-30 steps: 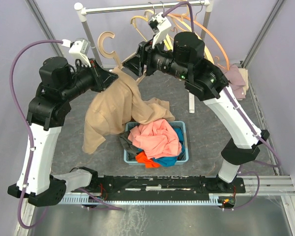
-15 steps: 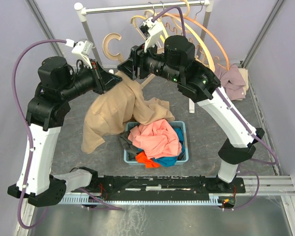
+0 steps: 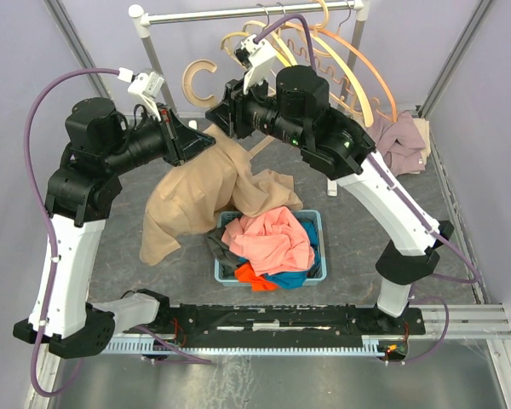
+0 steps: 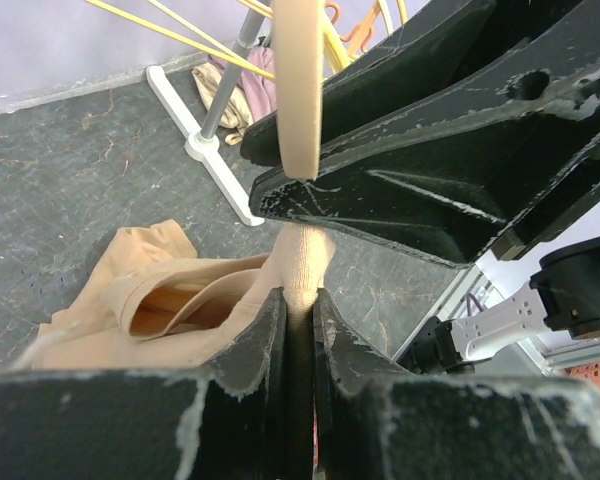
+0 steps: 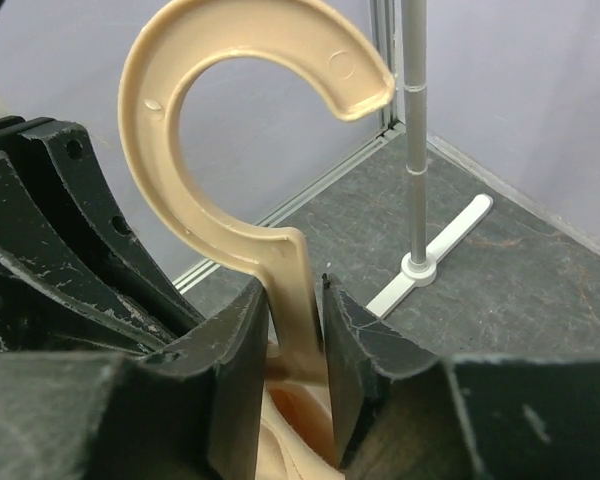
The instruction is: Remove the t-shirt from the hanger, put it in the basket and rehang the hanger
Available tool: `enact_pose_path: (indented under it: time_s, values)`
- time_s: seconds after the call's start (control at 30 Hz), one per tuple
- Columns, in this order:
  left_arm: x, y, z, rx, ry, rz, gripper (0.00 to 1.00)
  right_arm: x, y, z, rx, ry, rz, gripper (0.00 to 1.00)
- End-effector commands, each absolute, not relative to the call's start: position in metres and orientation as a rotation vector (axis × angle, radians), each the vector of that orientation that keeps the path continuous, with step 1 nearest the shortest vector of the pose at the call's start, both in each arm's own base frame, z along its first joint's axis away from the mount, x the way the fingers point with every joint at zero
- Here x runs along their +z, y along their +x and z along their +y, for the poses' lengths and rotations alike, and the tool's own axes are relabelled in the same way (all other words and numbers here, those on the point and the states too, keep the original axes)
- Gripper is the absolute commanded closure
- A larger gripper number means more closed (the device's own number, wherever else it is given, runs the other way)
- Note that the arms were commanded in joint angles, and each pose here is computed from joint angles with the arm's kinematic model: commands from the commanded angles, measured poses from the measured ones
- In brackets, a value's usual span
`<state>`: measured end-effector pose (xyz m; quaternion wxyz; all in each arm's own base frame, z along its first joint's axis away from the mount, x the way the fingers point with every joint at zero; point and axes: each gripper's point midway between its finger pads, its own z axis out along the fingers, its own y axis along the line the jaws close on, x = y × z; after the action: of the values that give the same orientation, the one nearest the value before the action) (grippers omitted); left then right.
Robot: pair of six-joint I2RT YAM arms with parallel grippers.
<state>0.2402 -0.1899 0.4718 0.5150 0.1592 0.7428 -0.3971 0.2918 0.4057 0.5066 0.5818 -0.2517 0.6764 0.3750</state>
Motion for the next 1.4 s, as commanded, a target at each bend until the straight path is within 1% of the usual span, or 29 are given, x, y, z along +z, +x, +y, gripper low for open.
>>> enact_pose_path:
  time_s: [0.0, 0.13, 0.27, 0.37, 0.53, 0.67, 0.83, 0.9, 0.97, 1.03, 1.17, 1.2, 1.37]
  values:
    - [0.51, 0.227, -0.193, -0.973, 0.471, 1.62, 0.97, 0.533, 0.292, 0.402, 0.864, -0.555, 1.495, 0.67]
    - [0.509, 0.229, -0.192, -0.968, 0.455, 1.624, 0.97, 0.537, 0.294, 0.397, 0.841, -0.537, 1.483, 0.8]
    - [0.504, 0.228, -0.191, -0.974, 0.443, 1.638, 0.97, 0.538, 0.297, 0.39, 0.812, -0.514, 1.474, 0.87]
    - [0.5, 0.225, -0.19, -0.975, 0.433, 1.647, 0.94, 0.542, 0.298, 0.385, 0.792, -0.501, 1.464, 0.89]
    - [0.503, 0.217, -0.185, -0.98, 0.405, 1.64, 0.84, 0.542, 0.303, 0.373, 0.732, -0.488, 1.455, 0.91]
    - [0.502, 0.21, -0.185, -0.998, 0.395, 1.647, 0.79, 0.543, 0.306, 0.364, 0.71, -0.466, 1.446, 0.92]
    - [0.501, 0.203, -0.182, -1.004, 0.381, 1.647, 0.68, 0.542, 0.308, 0.357, 0.697, -0.466, 1.447, 0.93]
    - [0.502, 0.2, -0.181, -1.008, 0.377, 1.644, 0.65, 0.541, 0.308, 0.356, 0.695, -0.468, 1.449, 0.93]
    - [0.502, 0.198, -0.181, -1.013, 0.373, 1.642, 0.64, 0.54, 0.308, 0.354, 0.694, -0.466, 1.45, 0.93]
    - [0.5, 0.197, -0.18, -1.017, 0.366, 1.65, 0.7, 0.541, 0.307, 0.352, 0.692, -0.462, 1.45, 0.93]
    - [0.494, 0.193, -0.178, -1.015, 0.356, 1.677, 0.88, 0.542, 0.308, 0.346, 0.678, -0.453, 1.446, 0.93]
    - [0.492, 0.192, -0.177, -1.011, 0.351, 1.683, 0.92, 0.543, 0.308, 0.344, 0.674, -0.449, 1.446, 0.93]
    - [0.487, 0.184, -0.17, -0.989, 0.325, 1.701, 0.94, 0.547, 0.309, 0.336, 0.661, -0.439, 1.439, 0.93]
